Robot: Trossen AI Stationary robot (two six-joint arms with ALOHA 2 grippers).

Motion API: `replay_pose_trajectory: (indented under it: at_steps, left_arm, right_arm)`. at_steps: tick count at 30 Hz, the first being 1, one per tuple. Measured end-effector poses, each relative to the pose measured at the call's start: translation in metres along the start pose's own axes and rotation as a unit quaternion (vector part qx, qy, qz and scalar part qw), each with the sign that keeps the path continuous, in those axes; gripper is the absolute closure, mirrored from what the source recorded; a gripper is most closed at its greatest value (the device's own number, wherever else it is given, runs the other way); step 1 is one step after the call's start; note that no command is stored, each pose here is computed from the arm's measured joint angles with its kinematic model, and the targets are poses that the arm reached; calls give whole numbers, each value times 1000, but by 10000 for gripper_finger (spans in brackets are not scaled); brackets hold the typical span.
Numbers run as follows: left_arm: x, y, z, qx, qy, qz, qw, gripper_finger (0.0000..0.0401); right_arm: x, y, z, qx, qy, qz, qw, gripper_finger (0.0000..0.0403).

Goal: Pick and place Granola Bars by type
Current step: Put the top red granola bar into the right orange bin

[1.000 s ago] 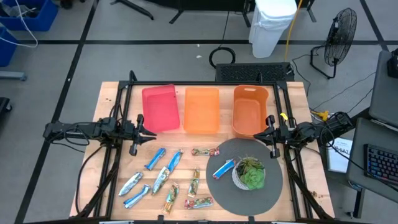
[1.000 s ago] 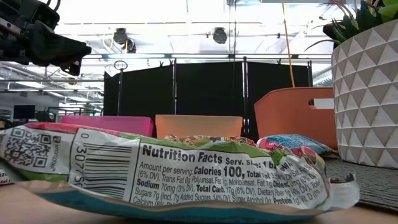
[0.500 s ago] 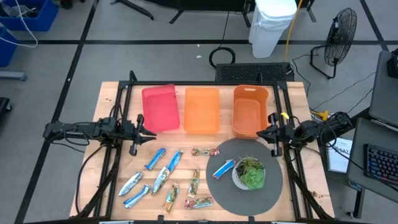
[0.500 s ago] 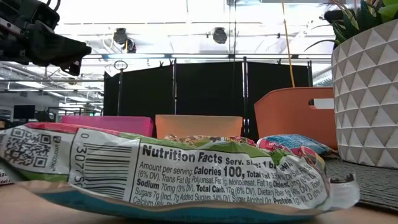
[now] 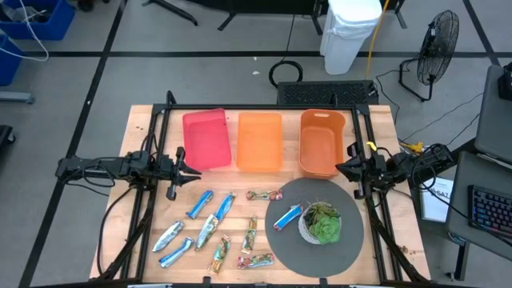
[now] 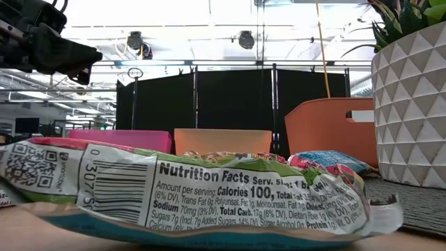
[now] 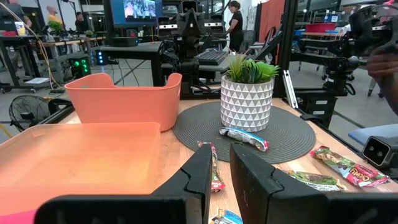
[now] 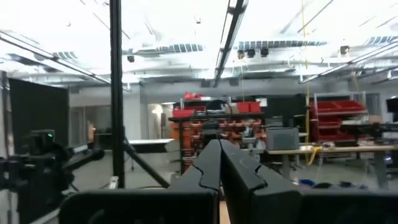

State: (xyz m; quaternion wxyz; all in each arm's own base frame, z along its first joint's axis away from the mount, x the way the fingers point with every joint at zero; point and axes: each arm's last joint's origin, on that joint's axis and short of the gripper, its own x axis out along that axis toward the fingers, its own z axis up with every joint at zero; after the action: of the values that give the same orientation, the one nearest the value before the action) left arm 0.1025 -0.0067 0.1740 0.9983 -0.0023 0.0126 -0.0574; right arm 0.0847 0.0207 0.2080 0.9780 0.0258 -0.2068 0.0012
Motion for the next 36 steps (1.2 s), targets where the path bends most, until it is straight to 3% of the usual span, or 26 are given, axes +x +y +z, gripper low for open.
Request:
replay_pose_trajectory:
  at_steps: [9,12,16,21,23,25,30,33,36]
  left_arm:
    - [0,0,0,0,0,0,1000,338]
    - [0,0,0,0,0,0,1000,338]
    - [0,0,0,0,0,0,1000,339]
    - [0,0,0,0,0,0,1000,338]
    - [0,0,0,0,-1,-1,1000,339]
    - [0,0,0,0,-1,-2,1000,339]
    - [0,0,1,0,-4,-3,1000,338]
    - [0,0,1,0,-4,-3,1000,338]
    - [0,0,1,0,-5,-4,1000,339]
  right_arm:
    - [4,-5,-4,-40,35,-116,992,403]
    - [12,-2,-13,-69,106,-117,985,403]
    - [46,7,8,-84,152,-122,977,403]
    - [104,22,13,-132,266,-117,948,403]
    - [130,24,10,-140,323,-120,928,403]
    - [155,24,1,-131,386,-107,907,403]
    - [210,17,-27,-50,505,-9,861,403]
    - [228,10,-51,-29,561,16,827,403]
    - [237,4,-70,-38,588,30,808,403]
